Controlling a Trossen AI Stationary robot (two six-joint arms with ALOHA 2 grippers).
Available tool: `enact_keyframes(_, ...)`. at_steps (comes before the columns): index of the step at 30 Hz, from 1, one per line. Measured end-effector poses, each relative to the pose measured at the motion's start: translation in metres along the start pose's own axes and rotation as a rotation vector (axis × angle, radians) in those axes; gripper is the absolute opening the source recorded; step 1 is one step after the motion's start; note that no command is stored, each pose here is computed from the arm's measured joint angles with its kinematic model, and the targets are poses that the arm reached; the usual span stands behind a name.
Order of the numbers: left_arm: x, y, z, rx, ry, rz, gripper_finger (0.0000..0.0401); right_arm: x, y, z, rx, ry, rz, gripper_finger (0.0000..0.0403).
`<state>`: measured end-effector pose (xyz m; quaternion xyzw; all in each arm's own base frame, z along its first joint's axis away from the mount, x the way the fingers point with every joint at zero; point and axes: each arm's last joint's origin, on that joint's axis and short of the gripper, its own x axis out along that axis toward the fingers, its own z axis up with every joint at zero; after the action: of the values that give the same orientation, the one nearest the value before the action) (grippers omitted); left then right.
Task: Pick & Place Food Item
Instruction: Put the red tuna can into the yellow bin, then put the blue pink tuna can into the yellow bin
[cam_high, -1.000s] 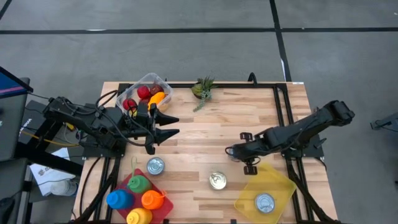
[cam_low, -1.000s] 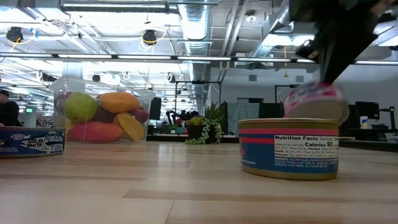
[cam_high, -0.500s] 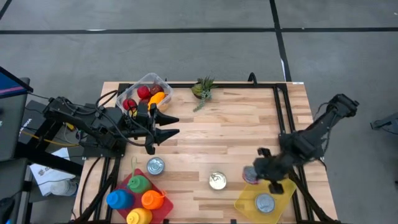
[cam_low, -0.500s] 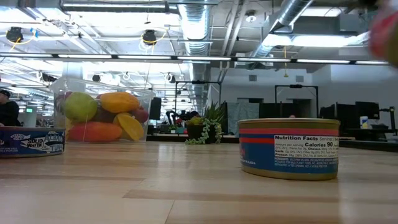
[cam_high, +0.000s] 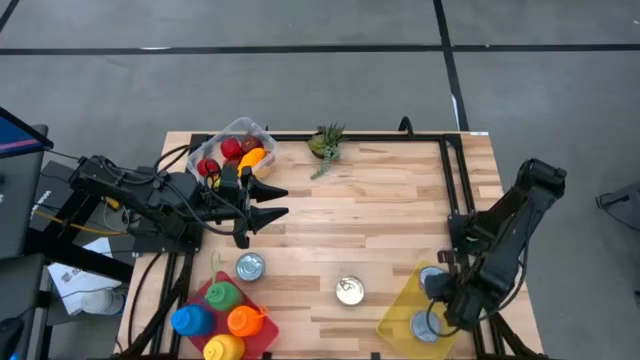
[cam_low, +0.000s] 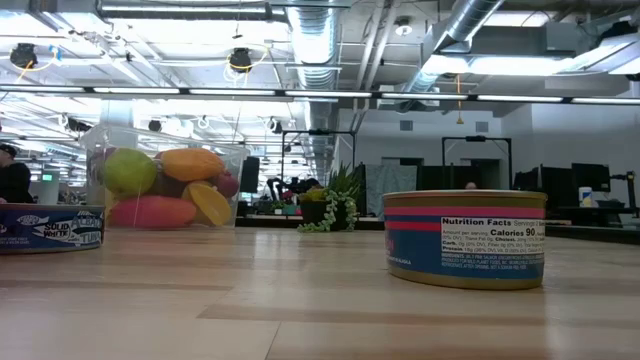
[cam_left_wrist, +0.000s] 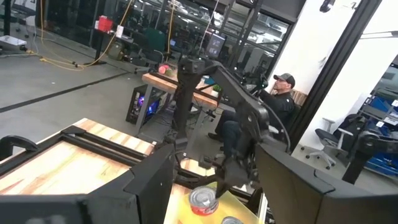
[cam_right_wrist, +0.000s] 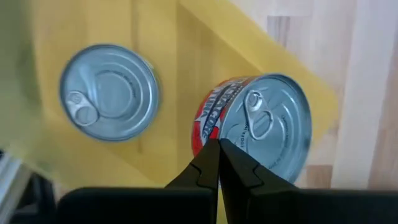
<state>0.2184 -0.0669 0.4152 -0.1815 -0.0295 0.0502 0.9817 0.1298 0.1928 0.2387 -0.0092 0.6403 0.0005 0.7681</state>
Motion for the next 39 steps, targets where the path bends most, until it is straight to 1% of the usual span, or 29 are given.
enact_keyframes(10, 0.0, 0.0, 0.0, 0.0, -0.001, 0.0, 0.0218, 0.042, 0.023, -0.003, -0.023, 0.056, -0.095, 0.0)
enact_keyframes(14, 0.0, 0.0, 0.0, 0.0, -0.001, 0.0, 0.0218, 0.051, 0.027, -0.004, -0.036, 0.052, -0.129, 0.0)
enact_keyframes(20, 0.0, 0.0, 0.0, 0.0, -0.001, 0.0, 0.0218, 0.062, 0.032, -0.002, -0.041, 0.044, -0.152, 0.0)
enact_keyframes(23, 0.0, 0.0, 0.0, 0.0, -0.001, 0.0, 0.0218, 0.062, 0.035, -0.001, -0.034, 0.043, -0.113, 0.0009)
enact_keyframes(25, 0.0, 0.0, 0.0, -0.001, -0.001, 0.0, 0.0218, 0.056, 0.034, -0.001, -0.024, 0.032, -0.082, 0.0025)
enact_keyframes(27, 0.0, 0.0, 0.0, 0.0, -0.001, 0.0, 0.0218, 0.045, 0.03, 0.001, 0.0, 0.011, -0.045, 0.0049)
enact_keyframes(30, 0.0, 0.0, 0.0, -0.001, -0.001, 0.0, 0.0218, 0.027, 0.02, 0.005, 0.054, -0.03, 0.02, 0.0097)
enact_keyframes(32, 0.0, 0.0, 0.0, -0.001, -0.001, 0.0, 0.0218, 0.014, 0.015, 0.01, 0.093, -0.084, 0.099, 0.0127)
enact_keyframes(33, 0.0, 0.0, 0.0, 0.0, -0.001, 0.0, 0.0218, 0.009, 0.016, 0.014, 0.089, -0.124, 0.155, 0.0136)
enact_keyframes(34, 0.0, 0.0, 0.0, 0.0, -0.001, 0.0, 0.0218, 0.006, 0.019, 0.018, 0.067, -0.165, 0.205, 0.0139)
enact_keyframes(36, 0.0, 0.0, 0.0, -0.001, -0.001, 0.0, 0.0218, 0.003, 0.023, 0.025, 0.029, -0.223, 0.271, 0.0127)
enact_keyframes(38, 0.0, 0.0, 0.0, -0.001, -0.001, 0.0, 0.0218, 0.008, 0.029, 0.031, -0.005, -0.233, 0.302, 0.0093)
enact_keyframes(39, 0.0, 0.0, 0.0, -0.001, -0.001, 0.0, 0.0218, 0.012, 0.031, 0.032, -0.022, -0.221, 0.299, 0.0072)
